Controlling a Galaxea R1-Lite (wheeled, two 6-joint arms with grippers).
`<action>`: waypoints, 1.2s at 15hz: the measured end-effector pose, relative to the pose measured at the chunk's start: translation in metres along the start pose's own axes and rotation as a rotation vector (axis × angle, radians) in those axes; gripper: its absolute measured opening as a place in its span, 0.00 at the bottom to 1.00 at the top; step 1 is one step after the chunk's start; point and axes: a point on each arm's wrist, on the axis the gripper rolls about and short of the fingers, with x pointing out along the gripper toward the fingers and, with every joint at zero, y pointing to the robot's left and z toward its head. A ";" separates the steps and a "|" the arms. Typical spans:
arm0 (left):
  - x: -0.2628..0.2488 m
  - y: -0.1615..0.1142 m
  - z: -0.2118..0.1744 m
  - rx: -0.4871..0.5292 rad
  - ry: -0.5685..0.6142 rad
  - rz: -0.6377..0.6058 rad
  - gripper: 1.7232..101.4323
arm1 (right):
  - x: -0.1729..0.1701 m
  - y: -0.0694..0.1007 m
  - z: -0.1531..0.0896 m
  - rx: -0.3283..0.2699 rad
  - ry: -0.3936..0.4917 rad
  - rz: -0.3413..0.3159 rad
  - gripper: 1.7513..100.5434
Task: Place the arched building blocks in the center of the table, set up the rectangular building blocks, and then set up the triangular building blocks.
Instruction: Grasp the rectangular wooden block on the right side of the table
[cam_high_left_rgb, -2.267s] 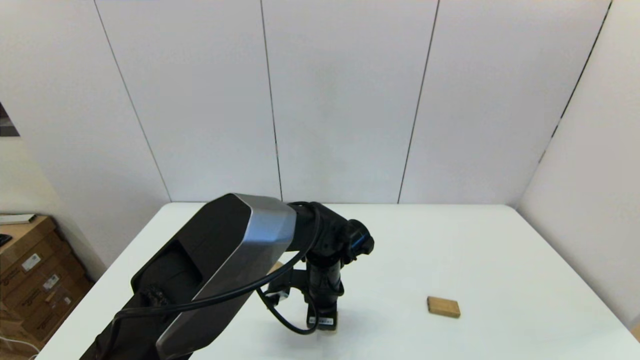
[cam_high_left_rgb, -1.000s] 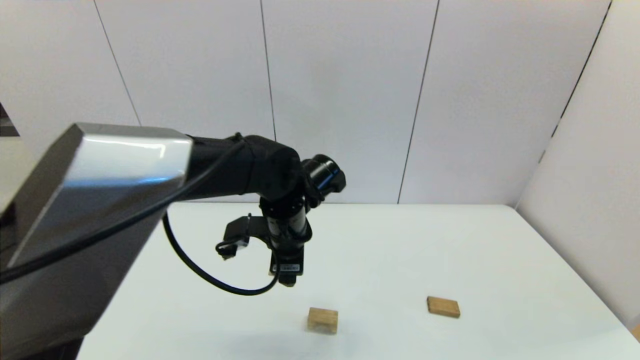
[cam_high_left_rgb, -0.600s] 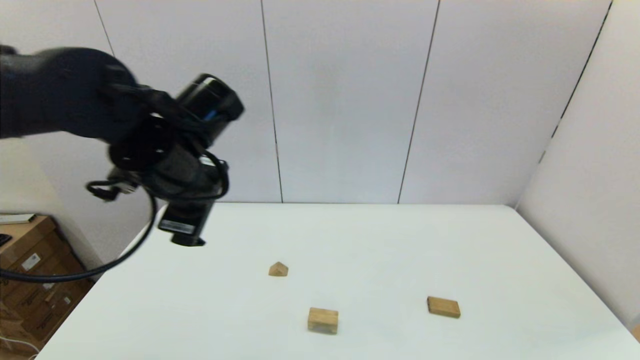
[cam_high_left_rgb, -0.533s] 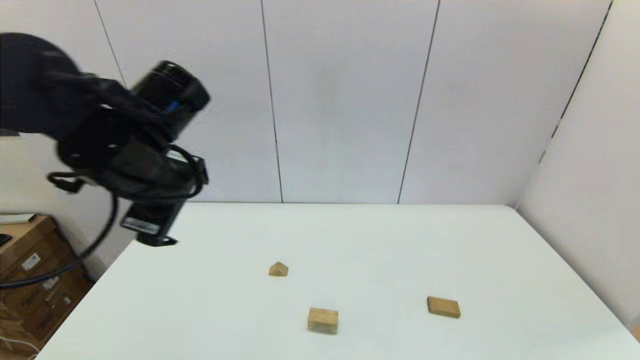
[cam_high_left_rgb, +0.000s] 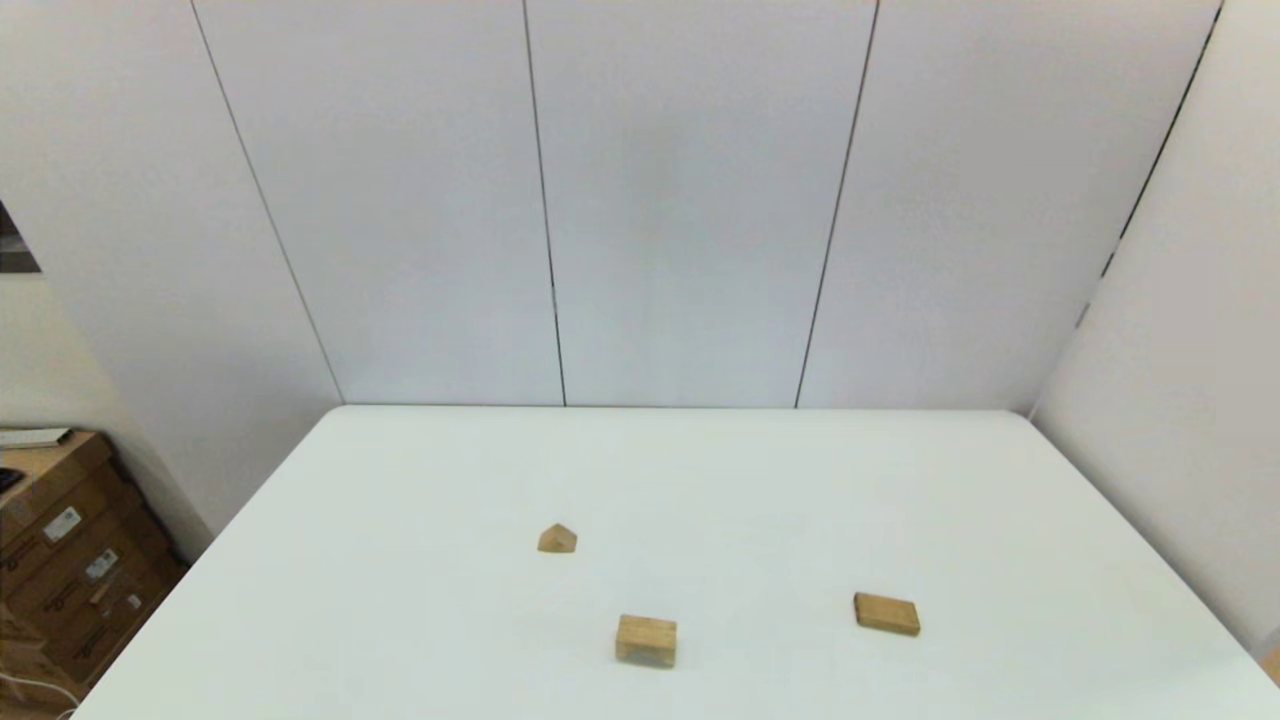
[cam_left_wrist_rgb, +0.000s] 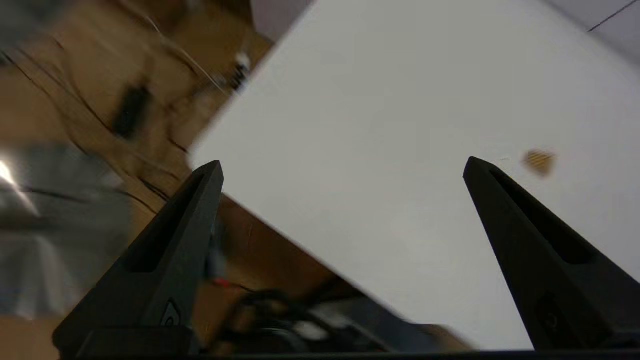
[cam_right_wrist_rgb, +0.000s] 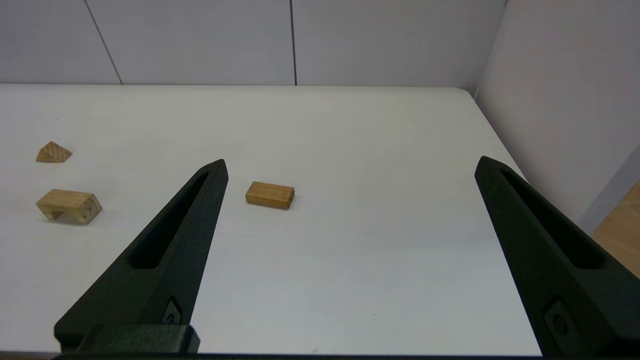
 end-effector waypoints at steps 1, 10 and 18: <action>-0.014 0.014 -0.014 0.108 -0.048 -0.010 0.96 | 0.000 0.000 0.000 0.000 0.000 0.000 0.97; -0.067 0.078 -0.109 0.625 -0.409 -0.321 0.96 | 0.000 0.000 0.000 0.000 0.000 -0.001 0.97; -0.034 0.086 -0.173 0.631 -0.480 -0.541 0.96 | 0.000 0.000 0.000 0.000 0.000 0.000 0.97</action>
